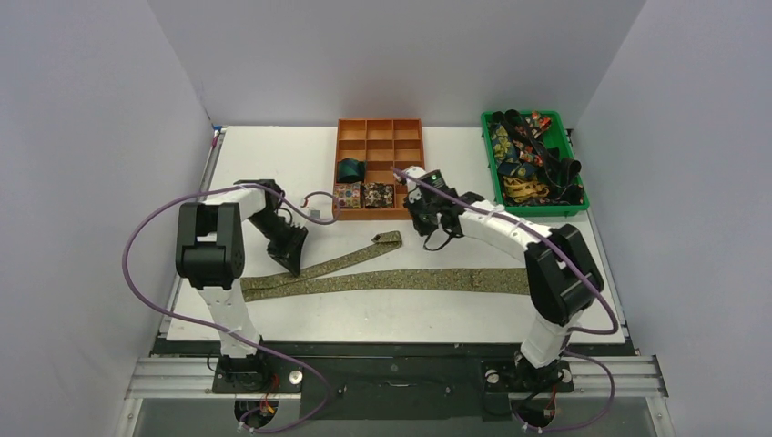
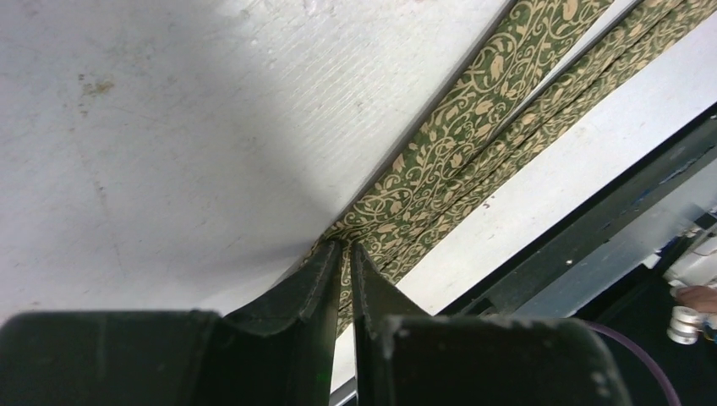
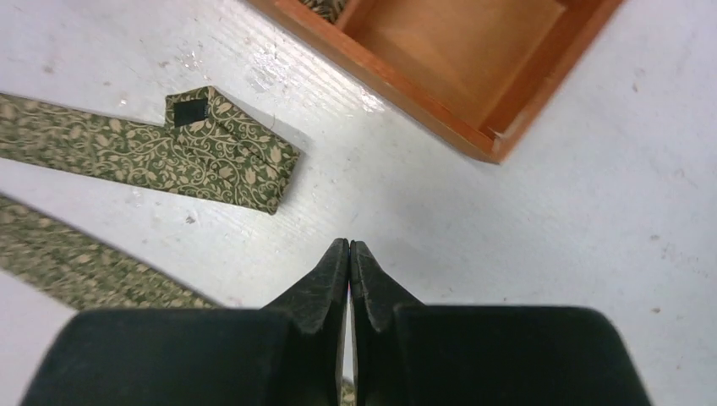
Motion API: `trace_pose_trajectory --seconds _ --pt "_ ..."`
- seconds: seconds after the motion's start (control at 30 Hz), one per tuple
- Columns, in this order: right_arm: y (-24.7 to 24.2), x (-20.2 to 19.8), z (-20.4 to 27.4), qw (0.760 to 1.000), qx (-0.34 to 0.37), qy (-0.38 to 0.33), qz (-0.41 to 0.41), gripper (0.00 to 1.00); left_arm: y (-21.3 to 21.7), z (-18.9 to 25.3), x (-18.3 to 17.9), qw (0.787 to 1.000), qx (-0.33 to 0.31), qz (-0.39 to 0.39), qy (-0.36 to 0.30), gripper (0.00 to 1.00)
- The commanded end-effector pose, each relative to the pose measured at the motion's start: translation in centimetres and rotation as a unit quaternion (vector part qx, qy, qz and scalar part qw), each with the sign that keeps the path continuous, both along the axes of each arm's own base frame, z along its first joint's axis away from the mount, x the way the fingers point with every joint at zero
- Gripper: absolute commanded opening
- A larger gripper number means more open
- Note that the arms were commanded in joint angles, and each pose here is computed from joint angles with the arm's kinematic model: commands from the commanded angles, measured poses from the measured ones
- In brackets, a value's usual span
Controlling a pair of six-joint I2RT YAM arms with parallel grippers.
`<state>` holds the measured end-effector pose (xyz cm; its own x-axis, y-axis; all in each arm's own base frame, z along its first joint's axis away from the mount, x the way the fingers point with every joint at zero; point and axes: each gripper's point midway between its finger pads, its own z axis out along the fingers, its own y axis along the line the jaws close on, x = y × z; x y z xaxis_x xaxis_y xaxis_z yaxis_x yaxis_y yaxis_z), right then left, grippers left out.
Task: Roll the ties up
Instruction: Flatten out the tie at the center of the board.
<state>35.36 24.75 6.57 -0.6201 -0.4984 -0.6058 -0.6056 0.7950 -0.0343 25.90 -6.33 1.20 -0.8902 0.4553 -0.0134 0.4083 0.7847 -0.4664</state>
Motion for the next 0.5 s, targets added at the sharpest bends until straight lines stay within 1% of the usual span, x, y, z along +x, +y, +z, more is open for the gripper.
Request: trace_pose_trajectory --seconds 0.0,0.03,0.07,0.1,0.13,0.17,0.2,0.23,0.27,0.3,0.33,0.37,0.4,0.43,0.47 --pt "0.0 -1.1 3.3 0.989 0.136 0.056 -0.037 0.0 2.1 0.2 3.6 0.993 0.034 -0.043 -0.108 0.11" --pt "-0.3 -1.7 3.2 0.985 0.149 0.07 -0.044 0.0 1.4 1.0 3.9 0.991 0.016 -0.046 -0.121 0.13" --pt "-0.6 -1.9 3.4 0.982 0.167 0.083 -0.044 0.0 1.1 2.5 4.5 0.987 0.009 -0.055 -0.152 0.2" --pt "-1.0 -2.7 3.5 0.979 0.175 0.094 -0.043 0.0 0.3 3.4 4.9 0.983 -0.007 -0.063 -0.172 0.24" --pt "-1.6 -2.9 3.5 0.979 0.173 0.097 -0.047 0.0 -0.1 5.0 5.4 0.976 -0.014 -0.074 -0.203 0.35" --pt "-2.2 -3.9 3.4 0.98 0.167 0.103 -0.038 0.05 -1.1 6.0 5.9 0.97 -0.026 -0.086 -0.227 0.45" --pt "-2.8 -4.1 3.4 0.981 0.162 0.102 -0.034 0.07 -1.7 7.5 6.3 0.962 -0.033 -0.093 -0.256 0.5" --pt "-3.5 -4.9 3.4 0.981 0.157 0.106 -0.034 0.13 -3.0 8.3 6.8 0.952 -0.043 -0.105 -0.284 0.64" --pt "-4.1 -5.1 3.3 0.982 0.152 0.105 -0.032 0.16 -3.8 9.5 7.2 0.942 -0.048 -0.112 -0.312 0.7" --pt "-4.7 -5.7 3.3 0.982 0.15 0.109 -0.033 0.19 -5.4 9.7 7.5 0.93 -0.055 -0.133 -0.338 0.77" --pt "-5.5 -5.7 3.2 0.982 0.148 0.107 -0.039 0.21 -6.3 10.2 7.6 0.92 -0.059 -0.145 -0.359 0.78" --pt "-6.1 -6.2 3.2 0.982 0.148 0.11 -0.04 0.22 -8.1 10.1 7.7 0.907 -0.068 -0.169 -0.378 0.79" --pt "-7.0 -6.0 3.2 0.982 0.146 0.108 -0.046 0.22 -9.9 9.8 7.3 0.898 -0.079 -0.195 -0.386 0.79" --pt "-7.9 -6.2 3.3 0.982 0.145 0.108 -0.053 0.23 -10.8 9.7 7.8 0.889 -0.085 -0.206 -0.4 0.79" --pt "-8.6 -6.5 3.3 0.983 0.137 0.11 -0.052 0.23 -12.2 9.1 7.7 0.885 -0.093 -0.224 -0.397 0.78"
